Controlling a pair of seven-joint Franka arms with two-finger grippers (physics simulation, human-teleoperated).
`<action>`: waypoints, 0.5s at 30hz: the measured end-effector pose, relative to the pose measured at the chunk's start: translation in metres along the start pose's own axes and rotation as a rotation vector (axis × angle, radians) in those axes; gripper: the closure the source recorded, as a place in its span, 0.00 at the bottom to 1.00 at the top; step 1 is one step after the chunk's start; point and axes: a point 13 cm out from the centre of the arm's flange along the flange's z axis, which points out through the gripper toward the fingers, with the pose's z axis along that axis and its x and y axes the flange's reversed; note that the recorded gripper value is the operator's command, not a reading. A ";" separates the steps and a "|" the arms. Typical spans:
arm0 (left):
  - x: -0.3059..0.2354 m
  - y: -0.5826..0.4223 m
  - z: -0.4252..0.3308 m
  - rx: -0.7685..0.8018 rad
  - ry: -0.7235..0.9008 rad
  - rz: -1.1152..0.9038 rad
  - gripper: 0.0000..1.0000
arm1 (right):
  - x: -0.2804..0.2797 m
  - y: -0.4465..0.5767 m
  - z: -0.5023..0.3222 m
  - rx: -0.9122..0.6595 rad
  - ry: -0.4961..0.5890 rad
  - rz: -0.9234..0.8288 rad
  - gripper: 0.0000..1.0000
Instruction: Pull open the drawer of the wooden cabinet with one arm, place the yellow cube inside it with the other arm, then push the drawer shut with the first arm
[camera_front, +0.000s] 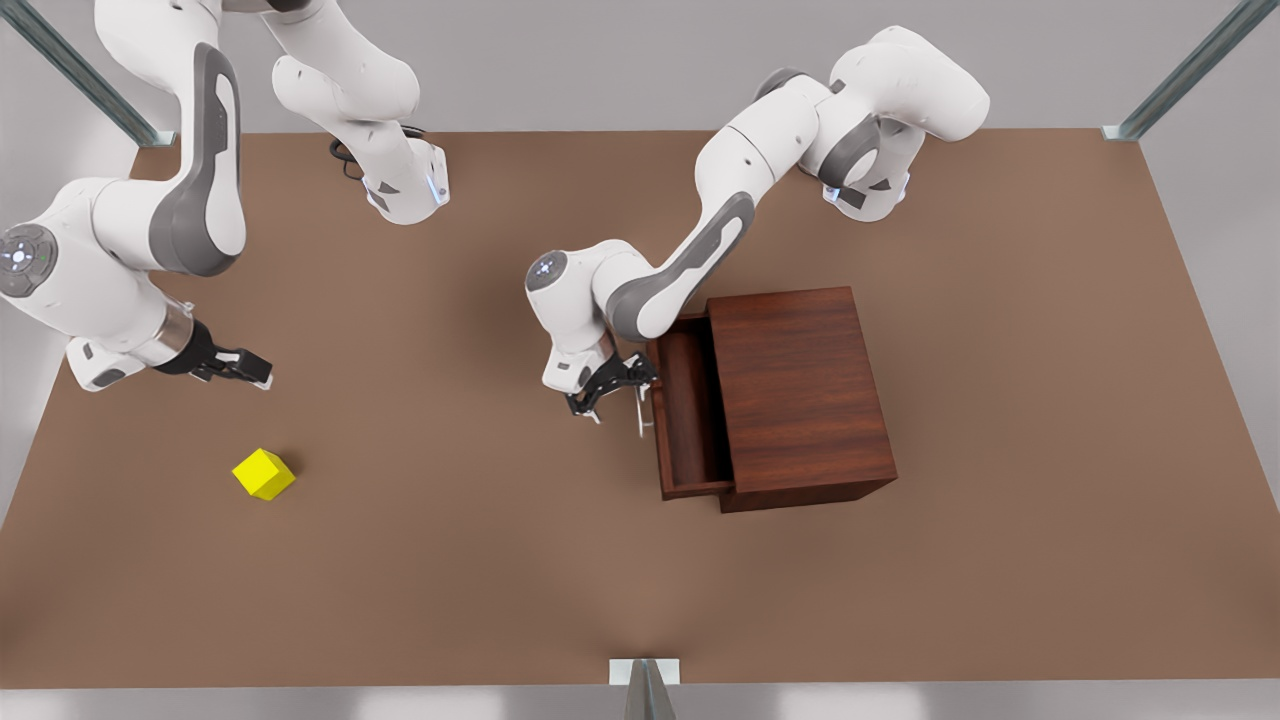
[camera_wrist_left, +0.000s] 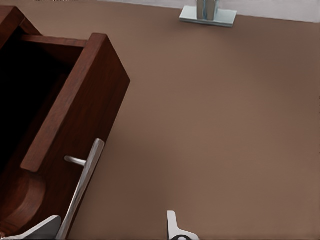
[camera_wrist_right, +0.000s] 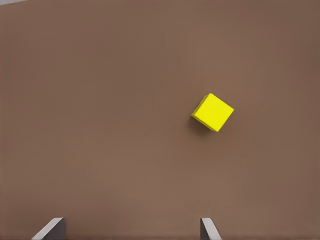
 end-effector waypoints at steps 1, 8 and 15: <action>0.000 -0.002 -0.002 0.005 -0.003 0.001 0.00 | 0.000 0.001 0.000 0.000 0.000 -0.001 0.00; 0.008 -0.011 -0.016 0.028 -0.016 0.015 0.00 | 0.000 0.002 0.000 0.000 0.001 -0.001 0.00; 0.012 -0.015 -0.016 0.037 -0.021 0.021 0.00 | -0.001 0.000 0.002 0.000 0.003 0.002 0.00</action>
